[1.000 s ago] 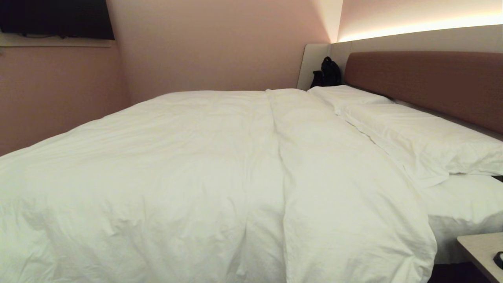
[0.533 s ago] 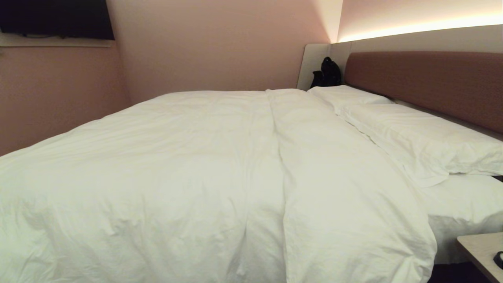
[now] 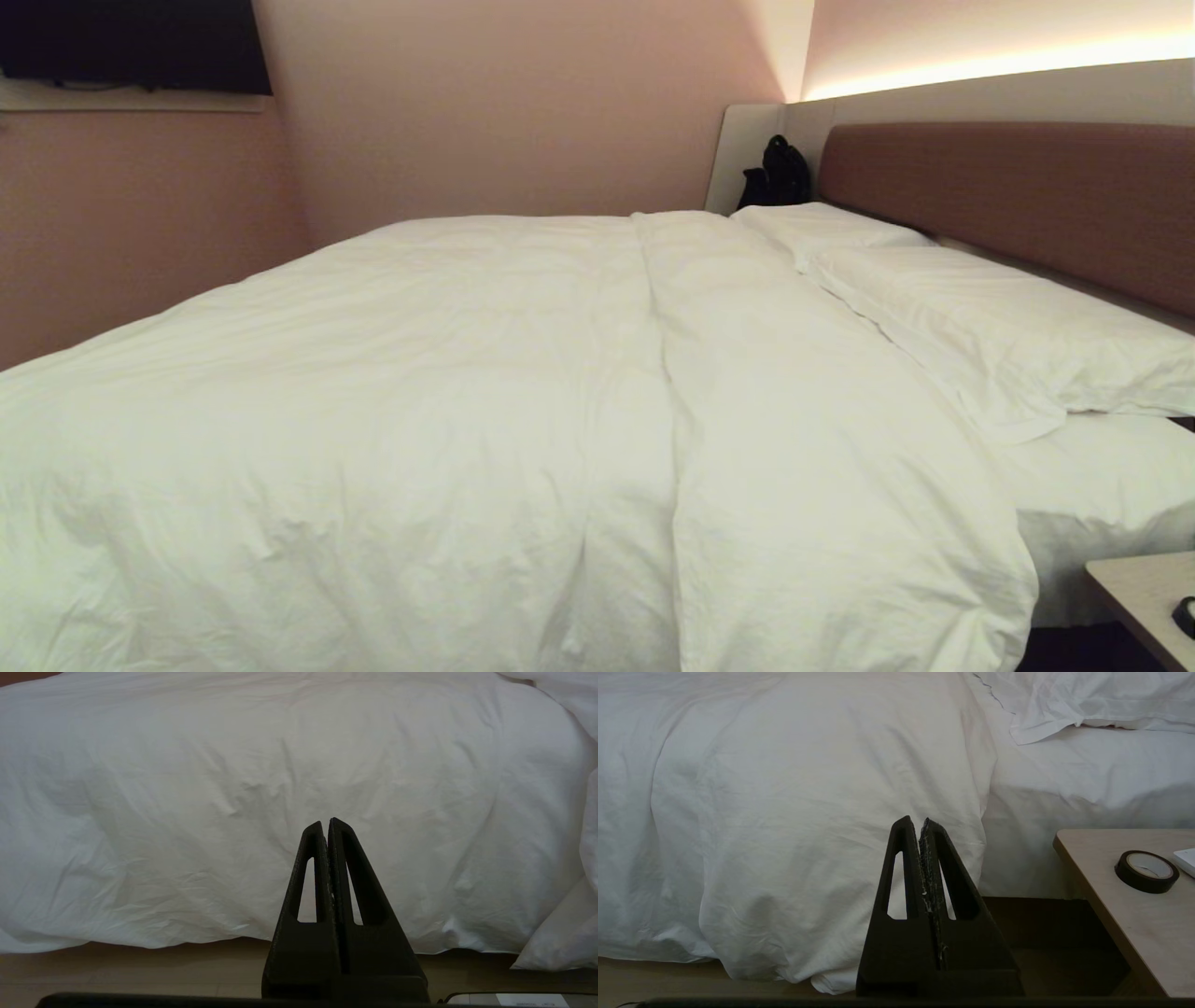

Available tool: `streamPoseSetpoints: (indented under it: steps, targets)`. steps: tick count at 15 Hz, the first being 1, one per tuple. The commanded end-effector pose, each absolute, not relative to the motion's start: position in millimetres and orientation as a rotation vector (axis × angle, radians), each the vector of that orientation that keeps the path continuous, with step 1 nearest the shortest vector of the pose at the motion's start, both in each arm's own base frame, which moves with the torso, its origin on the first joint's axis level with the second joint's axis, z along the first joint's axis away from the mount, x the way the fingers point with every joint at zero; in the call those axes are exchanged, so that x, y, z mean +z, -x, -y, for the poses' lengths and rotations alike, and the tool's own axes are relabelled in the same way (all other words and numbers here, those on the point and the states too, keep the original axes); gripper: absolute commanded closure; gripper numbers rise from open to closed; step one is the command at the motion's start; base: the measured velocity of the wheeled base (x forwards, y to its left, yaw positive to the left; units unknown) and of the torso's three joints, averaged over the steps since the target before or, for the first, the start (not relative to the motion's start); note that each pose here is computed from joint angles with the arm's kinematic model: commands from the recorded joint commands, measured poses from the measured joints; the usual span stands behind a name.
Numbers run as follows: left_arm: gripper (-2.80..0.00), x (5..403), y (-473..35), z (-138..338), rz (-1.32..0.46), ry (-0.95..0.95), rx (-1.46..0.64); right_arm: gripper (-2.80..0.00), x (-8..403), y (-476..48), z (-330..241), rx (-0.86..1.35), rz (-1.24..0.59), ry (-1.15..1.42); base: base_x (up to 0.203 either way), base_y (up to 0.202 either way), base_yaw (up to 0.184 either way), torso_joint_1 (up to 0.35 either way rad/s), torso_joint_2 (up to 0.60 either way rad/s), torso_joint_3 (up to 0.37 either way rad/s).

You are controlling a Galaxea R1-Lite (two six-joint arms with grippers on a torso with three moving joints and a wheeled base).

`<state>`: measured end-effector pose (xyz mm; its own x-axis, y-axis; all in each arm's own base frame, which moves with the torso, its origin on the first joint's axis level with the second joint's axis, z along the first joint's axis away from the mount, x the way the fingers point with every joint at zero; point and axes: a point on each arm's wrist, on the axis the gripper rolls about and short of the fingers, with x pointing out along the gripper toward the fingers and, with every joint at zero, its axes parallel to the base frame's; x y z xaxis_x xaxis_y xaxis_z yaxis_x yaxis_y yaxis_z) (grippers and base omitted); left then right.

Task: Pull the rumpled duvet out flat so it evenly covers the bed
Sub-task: Flatten the corners of the folded blanket

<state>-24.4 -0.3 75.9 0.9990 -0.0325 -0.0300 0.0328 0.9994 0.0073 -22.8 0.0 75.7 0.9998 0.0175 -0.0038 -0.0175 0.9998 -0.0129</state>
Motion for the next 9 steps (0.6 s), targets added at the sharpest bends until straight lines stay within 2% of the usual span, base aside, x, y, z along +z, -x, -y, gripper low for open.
streamPoseSetpoints:
  steps: [1, 9]
  targets:
    - [0.0, 75.8, 24.3, 0.3, -0.031, -0.007, -0.032, 0.0, 75.6, 22.8, 0.0, 0.018, -0.003, 0.014, 0.0, 0.0, 0.0, 0.0, 0.0, 0.0]
    - [0.0, 75.8, 24.4, 0.3, -0.031, -0.007, -0.032, 0.0, 75.7, 22.8, -0.1, 0.022, -0.006, 0.039, 0.0, 0.0, 0.0, 0.0, 0.0, 0.0]
